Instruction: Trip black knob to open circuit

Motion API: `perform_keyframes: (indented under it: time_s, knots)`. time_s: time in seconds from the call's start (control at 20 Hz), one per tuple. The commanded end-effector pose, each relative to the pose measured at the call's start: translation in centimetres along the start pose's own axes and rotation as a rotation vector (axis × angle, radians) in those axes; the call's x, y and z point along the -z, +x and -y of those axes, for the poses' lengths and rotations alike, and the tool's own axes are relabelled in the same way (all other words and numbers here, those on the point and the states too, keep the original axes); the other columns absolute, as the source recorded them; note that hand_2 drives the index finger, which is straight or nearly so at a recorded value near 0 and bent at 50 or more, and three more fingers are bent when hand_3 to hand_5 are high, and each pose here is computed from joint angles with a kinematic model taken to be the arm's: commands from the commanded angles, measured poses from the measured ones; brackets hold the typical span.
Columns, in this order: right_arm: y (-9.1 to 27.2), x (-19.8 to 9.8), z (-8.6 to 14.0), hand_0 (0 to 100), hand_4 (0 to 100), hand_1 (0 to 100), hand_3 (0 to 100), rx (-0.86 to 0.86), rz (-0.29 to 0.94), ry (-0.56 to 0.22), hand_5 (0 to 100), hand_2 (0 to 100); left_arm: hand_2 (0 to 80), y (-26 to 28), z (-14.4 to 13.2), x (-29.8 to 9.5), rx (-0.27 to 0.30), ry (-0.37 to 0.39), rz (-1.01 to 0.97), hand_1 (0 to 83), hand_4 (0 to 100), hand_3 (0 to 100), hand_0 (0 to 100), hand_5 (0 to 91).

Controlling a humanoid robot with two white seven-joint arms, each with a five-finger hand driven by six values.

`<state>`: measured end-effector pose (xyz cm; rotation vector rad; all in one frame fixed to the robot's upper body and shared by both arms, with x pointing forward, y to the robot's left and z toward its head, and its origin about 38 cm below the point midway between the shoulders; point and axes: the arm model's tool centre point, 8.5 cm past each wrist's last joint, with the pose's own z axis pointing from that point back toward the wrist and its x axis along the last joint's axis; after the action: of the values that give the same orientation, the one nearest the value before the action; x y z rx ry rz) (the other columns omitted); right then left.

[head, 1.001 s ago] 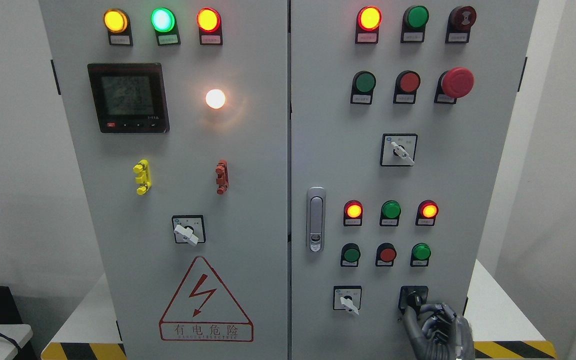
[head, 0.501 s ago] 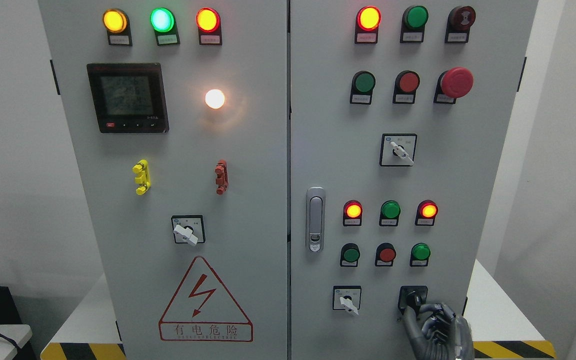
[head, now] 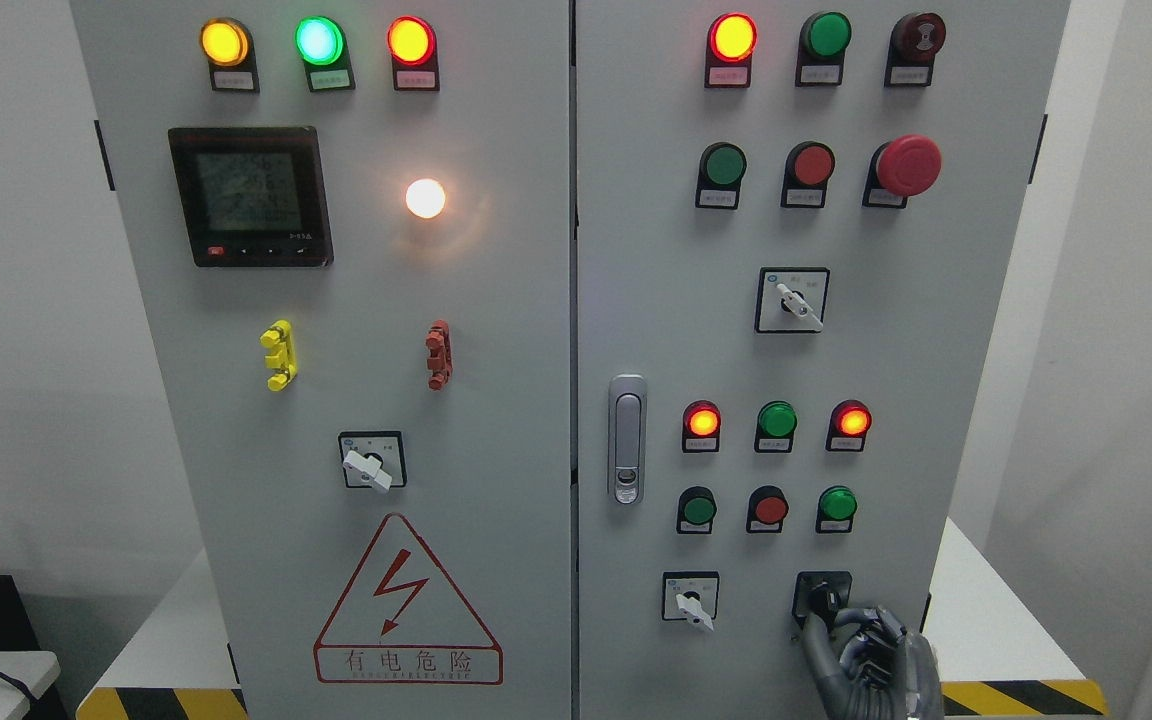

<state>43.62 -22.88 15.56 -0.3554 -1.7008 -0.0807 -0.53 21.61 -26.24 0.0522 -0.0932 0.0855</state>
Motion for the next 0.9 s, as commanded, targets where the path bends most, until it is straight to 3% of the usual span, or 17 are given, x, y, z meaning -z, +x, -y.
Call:
perform_keyframes:
  time_s: [0.0, 0.85]
  knots:
    - [-0.24, 0.0, 0.07, 50, 96, 74, 95, 0.035, -0.027, 0.003, 98, 62, 0.0, 0.5, 0.08, 0.05, 0.032, -0.005, 0.009, 38.9, 0, 0, 12, 0.0]
    - [-0.06, 0.17, -0.21, 50, 96, 74, 95, 0.09, -0.036, 0.015, 98, 62, 0.0, 0.5, 0.08, 0.05, 0.034, -0.005, 0.009, 38.9, 0, 0, 12, 0.0]
